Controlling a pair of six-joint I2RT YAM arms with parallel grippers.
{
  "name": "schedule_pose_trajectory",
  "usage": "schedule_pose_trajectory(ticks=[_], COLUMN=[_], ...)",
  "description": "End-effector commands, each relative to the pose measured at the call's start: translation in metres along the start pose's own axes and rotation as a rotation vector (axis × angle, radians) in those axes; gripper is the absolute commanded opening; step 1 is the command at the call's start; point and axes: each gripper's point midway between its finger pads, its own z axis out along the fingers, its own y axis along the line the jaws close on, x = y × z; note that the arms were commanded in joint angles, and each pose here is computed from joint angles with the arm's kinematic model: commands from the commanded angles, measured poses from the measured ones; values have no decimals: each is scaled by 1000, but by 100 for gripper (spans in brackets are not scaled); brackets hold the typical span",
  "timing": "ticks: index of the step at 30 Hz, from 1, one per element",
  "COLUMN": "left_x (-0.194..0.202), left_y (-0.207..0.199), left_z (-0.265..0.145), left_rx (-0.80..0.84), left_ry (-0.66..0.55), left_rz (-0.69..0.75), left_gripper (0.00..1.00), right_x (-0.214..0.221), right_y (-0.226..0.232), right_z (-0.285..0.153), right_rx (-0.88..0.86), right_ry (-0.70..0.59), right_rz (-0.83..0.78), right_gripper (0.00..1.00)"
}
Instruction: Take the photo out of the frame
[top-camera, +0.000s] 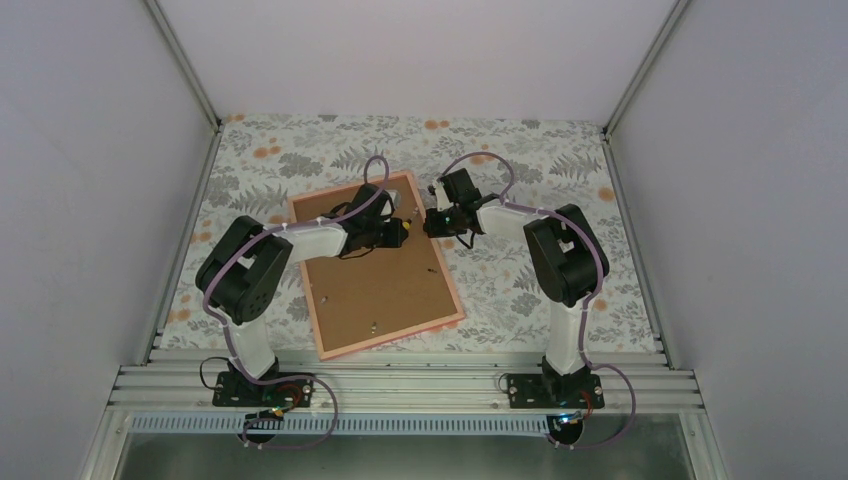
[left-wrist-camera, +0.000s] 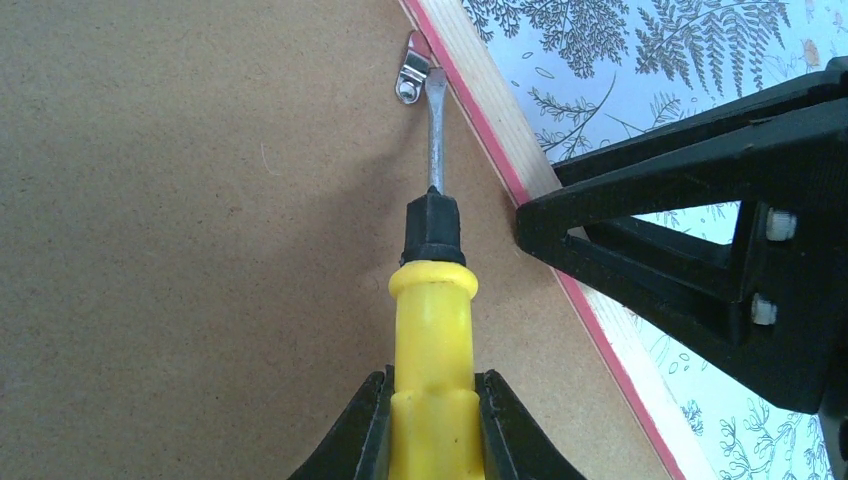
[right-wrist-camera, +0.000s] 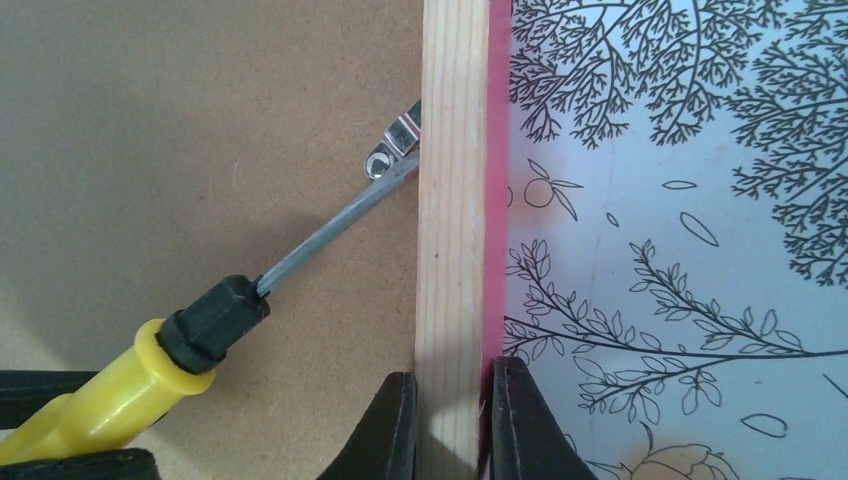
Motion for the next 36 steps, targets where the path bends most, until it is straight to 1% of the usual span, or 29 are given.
schedule_pose_trajectory(ticks=[1, 10, 17, 27, 36], left_x=[0, 4, 4, 23, 13], left_y=[22, 34, 26, 22, 22], left_z=[5, 5, -2, -14, -38], left_rx=[-87, -118, -82, -55, -71], left_ry=[2, -4, -4, 23, -39], left_rz=[-39, -95, -91, -82, -79], left_gripper=[2, 2, 2, 2, 2], right_x=[28, 30, 30, 29, 26], right_y=[-4, -5, -5, -3, -9], right_z=[5, 4, 3, 2, -2], right_rx=[-8, -6, -7, -11, 15], right_ry=[86, 88, 87, 82, 66], right_rz=[3, 7, 6, 11, 30], right_gripper=[6, 6, 6, 5, 4])
